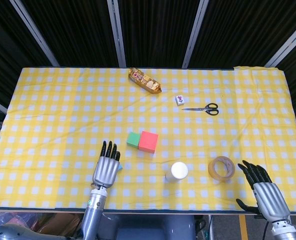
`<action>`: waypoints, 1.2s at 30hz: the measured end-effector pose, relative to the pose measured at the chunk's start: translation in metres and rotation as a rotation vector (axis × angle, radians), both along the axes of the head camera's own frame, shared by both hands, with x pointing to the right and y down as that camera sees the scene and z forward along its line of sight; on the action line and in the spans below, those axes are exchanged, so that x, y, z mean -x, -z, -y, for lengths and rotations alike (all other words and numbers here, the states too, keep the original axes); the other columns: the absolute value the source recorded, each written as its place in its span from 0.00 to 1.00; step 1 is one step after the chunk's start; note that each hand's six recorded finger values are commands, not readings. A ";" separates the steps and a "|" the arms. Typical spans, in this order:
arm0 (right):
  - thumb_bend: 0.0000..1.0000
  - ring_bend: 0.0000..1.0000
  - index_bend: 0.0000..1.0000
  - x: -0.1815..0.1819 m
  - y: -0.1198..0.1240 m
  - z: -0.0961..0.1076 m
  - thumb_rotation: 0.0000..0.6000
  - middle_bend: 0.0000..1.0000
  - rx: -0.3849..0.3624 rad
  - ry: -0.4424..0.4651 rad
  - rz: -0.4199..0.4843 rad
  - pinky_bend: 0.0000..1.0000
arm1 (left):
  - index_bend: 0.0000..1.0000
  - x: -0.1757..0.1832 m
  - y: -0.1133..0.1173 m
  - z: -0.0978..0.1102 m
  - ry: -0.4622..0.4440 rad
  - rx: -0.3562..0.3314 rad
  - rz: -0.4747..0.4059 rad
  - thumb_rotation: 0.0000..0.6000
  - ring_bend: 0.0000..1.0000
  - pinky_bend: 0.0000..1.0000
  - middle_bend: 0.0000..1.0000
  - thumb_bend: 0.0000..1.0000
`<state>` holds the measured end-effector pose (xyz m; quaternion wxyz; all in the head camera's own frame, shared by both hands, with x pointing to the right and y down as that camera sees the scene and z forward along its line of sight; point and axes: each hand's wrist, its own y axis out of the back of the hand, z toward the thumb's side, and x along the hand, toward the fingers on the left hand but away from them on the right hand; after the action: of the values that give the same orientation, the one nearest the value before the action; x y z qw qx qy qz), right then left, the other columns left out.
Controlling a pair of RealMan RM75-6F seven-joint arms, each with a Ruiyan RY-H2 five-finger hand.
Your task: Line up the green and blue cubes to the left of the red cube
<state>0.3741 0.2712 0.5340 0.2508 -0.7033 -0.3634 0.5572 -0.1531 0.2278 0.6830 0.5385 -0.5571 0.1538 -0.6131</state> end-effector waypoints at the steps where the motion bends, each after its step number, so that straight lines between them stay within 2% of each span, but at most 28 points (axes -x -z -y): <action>1: 0.28 0.01 0.06 0.000 0.000 0.000 1.00 0.00 0.001 0.000 0.000 0.00 | 0.19 -0.001 0.000 0.000 -0.002 0.001 0.001 1.00 0.00 0.00 0.06 0.31; 7: 0.28 0.01 0.06 0.000 -0.001 0.000 1.00 0.00 0.002 -0.004 0.002 0.00 | 0.22 -0.012 -0.004 0.004 -0.011 -0.001 -0.009 1.00 0.00 0.00 0.07 0.31; 17: 0.28 0.01 0.06 -0.001 0.001 0.001 1.00 0.00 -0.002 -0.001 0.006 0.00 | 0.25 -0.029 -0.005 -0.001 -0.051 -0.006 -0.045 1.00 0.00 0.00 0.07 0.31; 28: 0.28 0.02 0.06 -0.001 0.002 0.000 1.00 0.00 -0.005 -0.004 0.013 0.00 | 0.33 -0.025 -0.005 -0.004 -0.062 -0.014 -0.026 1.00 0.00 0.00 0.09 0.31; 36: 0.28 0.02 0.06 -0.002 0.001 0.000 1.00 0.00 -0.001 -0.005 0.013 0.00 | 0.34 -0.021 -0.007 -0.004 -0.058 -0.017 -0.016 1.00 0.00 0.00 0.09 0.31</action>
<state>0.3758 0.2709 0.5327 0.2475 -0.7059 -0.3669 0.5530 -0.1326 0.2321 0.6898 0.5596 -0.5617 0.1470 -0.5914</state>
